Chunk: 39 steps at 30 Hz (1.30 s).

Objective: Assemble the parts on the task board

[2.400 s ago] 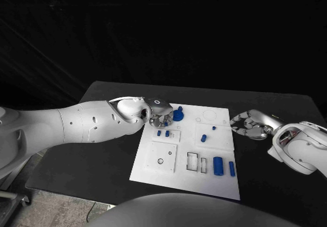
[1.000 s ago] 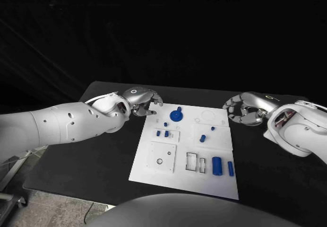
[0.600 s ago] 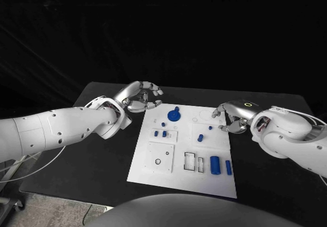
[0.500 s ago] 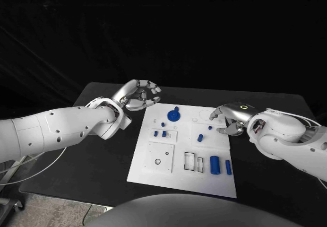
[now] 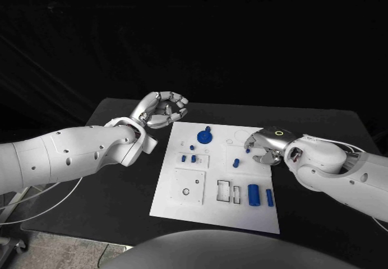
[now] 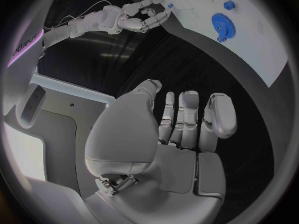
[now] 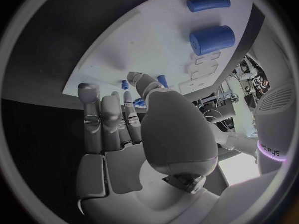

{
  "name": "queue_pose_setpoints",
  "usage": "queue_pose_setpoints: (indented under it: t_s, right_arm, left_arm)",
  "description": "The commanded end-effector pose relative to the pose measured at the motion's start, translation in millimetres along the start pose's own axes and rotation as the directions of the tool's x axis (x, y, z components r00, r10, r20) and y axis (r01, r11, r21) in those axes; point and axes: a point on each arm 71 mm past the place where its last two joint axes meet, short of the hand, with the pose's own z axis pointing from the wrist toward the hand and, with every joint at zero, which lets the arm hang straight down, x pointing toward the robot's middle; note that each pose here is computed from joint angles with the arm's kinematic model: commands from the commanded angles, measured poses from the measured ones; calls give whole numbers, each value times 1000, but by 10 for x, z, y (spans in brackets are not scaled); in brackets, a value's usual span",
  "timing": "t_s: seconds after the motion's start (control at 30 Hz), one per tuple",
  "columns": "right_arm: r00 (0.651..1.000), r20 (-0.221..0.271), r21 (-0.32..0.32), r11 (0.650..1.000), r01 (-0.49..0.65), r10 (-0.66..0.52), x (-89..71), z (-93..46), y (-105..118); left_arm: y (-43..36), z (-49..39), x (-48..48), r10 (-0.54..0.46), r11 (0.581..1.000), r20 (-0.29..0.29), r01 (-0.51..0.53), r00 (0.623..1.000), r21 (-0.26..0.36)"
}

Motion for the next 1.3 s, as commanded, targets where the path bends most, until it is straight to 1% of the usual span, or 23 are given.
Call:
queue_pose_setpoints:
  t_s: [0.03, 0.4, 0.7, 0.9, 1.13, 1.3]
  right_arm:
    - [1000, 23, -34, 999, 12, -11, 7, 23, 19]
    - [999, 38, -45, 999, -14, 16, 39, 78, -3]
    - [999, 31, -43, 998, -35, 37, 63, 118, -23]
    - [998, 36, -50, 998, -47, 49, 76, 133, -31]
    - [998, 29, -47, 998, -52, 53, 101, 148, -43]
    - [999, 11, -41, 998, -51, 52, 132, 164, -45]
  left_arm:
    - [-25, 11, 30, -36, 999, -11, 36, 999, 15]
    - [-29, 25, 66, -34, 999, -30, 34, 999, 12]
    - [-24, 35, 80, -32, 999, -38, 32, 999, 8]
    - [-22, 37, 88, -27, 1000, -46, 28, 999, 7]
    - [-17, 41, 93, -24, 1000, -52, 25, 998, 4]
    - [-18, 44, 101, -24, 1000, -55, 24, 998, 4]
